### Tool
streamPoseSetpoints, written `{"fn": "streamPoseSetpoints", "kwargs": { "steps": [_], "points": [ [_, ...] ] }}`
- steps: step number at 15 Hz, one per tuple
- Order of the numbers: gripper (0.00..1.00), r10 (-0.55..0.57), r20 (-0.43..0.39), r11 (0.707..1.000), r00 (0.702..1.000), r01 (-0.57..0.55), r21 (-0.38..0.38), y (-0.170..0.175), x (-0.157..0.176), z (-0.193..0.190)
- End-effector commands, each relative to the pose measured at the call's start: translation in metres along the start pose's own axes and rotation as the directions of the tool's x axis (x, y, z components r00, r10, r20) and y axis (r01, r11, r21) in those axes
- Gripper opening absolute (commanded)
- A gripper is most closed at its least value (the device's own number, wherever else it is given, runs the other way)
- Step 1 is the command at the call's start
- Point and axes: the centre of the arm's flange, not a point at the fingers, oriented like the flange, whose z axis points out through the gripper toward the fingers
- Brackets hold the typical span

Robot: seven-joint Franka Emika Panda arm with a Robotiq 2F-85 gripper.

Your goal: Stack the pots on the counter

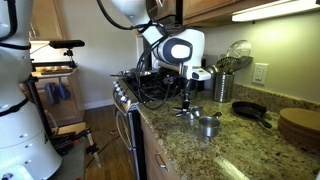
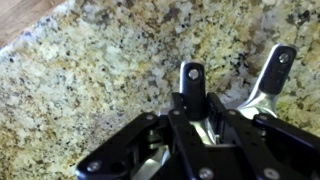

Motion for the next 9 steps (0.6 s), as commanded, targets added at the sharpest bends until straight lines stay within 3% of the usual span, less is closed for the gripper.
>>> {"fn": "streamPoseSetpoints", "kwargs": {
  "steps": [1, 9],
  "points": [
    [0.07, -0.044, 0.019, 0.999, 0.999, 0.044, 0.015, -0.007, -0.002, -0.019],
    [0.07, -0.158, 0.071, 0.987, 0.985, 0.156, 0.03, -0.025, 0.003, -0.027]
  ]
}}
